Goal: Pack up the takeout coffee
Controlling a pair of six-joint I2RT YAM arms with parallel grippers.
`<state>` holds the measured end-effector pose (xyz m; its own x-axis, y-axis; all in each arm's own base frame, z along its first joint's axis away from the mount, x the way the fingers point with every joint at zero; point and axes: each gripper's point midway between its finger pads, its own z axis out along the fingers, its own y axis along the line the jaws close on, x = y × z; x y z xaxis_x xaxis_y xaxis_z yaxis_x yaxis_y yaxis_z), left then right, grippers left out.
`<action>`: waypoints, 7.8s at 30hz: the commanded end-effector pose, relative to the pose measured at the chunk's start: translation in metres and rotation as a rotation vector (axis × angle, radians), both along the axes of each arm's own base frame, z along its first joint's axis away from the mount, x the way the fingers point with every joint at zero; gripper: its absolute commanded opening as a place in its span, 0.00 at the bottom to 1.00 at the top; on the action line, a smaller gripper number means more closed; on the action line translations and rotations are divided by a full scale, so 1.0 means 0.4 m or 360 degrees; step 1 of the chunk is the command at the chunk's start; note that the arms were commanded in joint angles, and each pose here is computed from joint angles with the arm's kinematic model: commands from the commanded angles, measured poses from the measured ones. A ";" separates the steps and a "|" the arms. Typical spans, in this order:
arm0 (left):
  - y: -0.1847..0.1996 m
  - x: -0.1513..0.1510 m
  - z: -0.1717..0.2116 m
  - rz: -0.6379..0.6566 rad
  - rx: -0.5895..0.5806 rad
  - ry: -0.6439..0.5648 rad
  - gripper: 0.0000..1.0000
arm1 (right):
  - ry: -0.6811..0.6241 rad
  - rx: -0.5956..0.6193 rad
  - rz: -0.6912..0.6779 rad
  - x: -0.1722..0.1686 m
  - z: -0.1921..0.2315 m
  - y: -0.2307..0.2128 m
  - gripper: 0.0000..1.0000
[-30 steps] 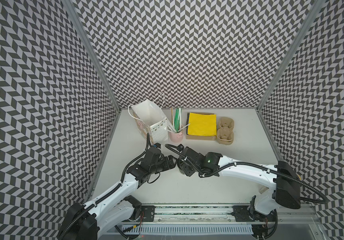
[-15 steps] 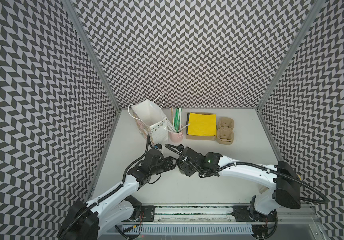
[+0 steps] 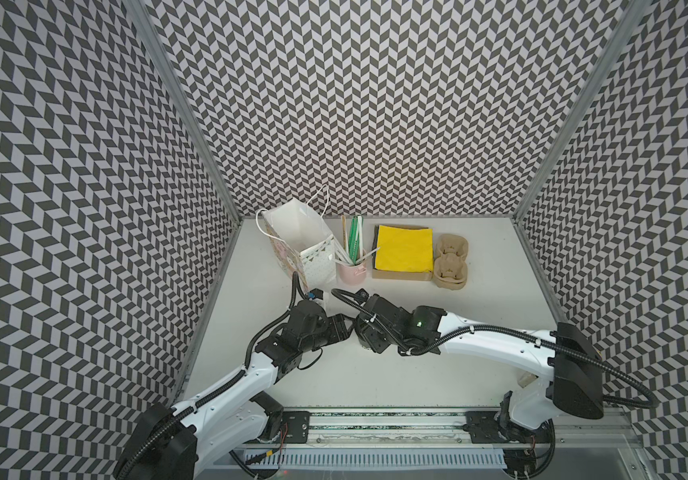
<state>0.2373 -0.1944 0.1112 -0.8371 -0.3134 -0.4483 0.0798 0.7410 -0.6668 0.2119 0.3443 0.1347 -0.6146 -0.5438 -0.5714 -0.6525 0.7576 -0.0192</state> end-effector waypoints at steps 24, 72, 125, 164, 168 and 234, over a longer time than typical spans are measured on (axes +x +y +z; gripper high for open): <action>0.006 0.015 -0.003 -0.0024 0.0119 0.0089 0.75 | 0.0286 -0.0171 0.0105 -0.093 -0.114 -0.053 0.61; 0.021 -0.018 -0.027 -0.0007 0.0121 0.0083 0.72 | 0.0356 -0.0277 0.0155 -0.105 -0.155 -0.043 0.60; 0.036 -0.169 -0.194 -0.0040 0.0253 0.0333 0.45 | 0.0356 -0.0294 0.0183 -0.112 -0.169 -0.049 0.60; 0.047 -0.272 -0.273 -0.0093 0.0249 0.0463 0.45 | 0.0405 -0.0309 0.0214 -0.121 -0.191 -0.045 0.60; 0.015 -0.273 -0.226 -0.0144 0.0161 0.0438 0.51 | 0.0402 -0.0303 0.0213 -0.115 -0.186 -0.042 0.60; -0.007 -0.024 0.325 -0.0094 0.0174 -0.0445 0.54 | -0.0072 -0.0091 -0.1116 0.190 0.094 -0.600 0.50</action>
<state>0.2196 -0.1944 0.2240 -0.7160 -0.2408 -0.6552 0.2263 0.8078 -0.5442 0.2840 0.1164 0.1654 -0.8356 -0.0774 -0.5439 -0.0441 0.9963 -0.0740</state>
